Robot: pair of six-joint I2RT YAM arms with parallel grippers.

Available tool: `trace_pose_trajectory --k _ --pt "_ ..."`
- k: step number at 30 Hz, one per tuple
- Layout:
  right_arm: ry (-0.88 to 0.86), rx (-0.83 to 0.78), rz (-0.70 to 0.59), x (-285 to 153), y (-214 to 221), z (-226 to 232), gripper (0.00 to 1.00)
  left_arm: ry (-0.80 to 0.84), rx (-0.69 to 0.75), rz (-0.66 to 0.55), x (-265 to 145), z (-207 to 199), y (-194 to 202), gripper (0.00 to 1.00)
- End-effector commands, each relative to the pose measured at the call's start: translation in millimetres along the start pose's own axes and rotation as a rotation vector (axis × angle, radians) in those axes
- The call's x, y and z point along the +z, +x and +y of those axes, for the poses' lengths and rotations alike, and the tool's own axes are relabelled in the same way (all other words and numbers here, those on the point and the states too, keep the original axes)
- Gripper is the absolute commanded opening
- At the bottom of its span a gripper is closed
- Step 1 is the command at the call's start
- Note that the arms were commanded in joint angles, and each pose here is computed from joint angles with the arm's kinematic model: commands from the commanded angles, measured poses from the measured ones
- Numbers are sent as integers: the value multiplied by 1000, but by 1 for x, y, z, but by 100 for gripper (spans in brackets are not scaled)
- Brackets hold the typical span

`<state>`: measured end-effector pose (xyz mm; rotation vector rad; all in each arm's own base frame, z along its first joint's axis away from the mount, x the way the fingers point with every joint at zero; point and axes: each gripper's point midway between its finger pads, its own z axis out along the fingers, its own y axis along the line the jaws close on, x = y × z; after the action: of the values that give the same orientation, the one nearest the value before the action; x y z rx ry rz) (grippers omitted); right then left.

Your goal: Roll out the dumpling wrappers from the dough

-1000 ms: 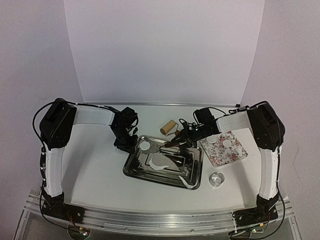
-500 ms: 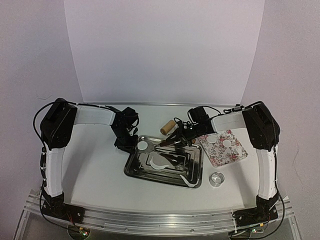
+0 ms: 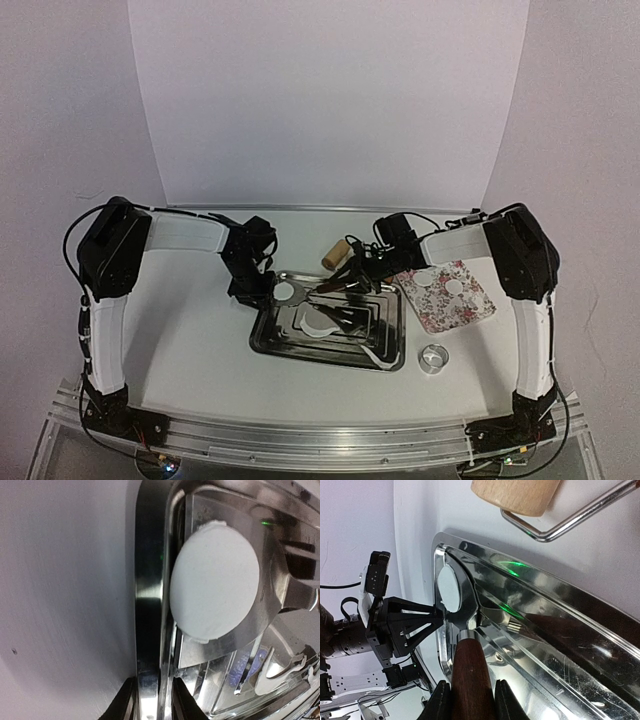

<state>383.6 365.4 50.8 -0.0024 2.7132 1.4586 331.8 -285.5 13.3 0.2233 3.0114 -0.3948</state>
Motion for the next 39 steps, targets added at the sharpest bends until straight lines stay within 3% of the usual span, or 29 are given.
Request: trace_pose_trajectory --k 1,11,18,24,30,39 --pt "30 -15 -79 -28 -6 12 0 -14 -33 31 -20 -1 24 36" --pt "-105 -87 -105 -89 -4 56 0 55 -119 -151 -108 -1 20 66" --pt "-124 -74 -281 -173 -26 67 0 97 -184 -232 -140 7 8 83" --pt "-58 -20 -426 -251 -35 37 0 155 -190 -245 -140 -2 -7 86" --pt "41 112 -541 -317 -13 -17 0 160 -177 -228 -131 -3 -8 87" --pt "255 244 -507 -327 51 -62 0 158 -136 -201 -122 -4 -7 87"
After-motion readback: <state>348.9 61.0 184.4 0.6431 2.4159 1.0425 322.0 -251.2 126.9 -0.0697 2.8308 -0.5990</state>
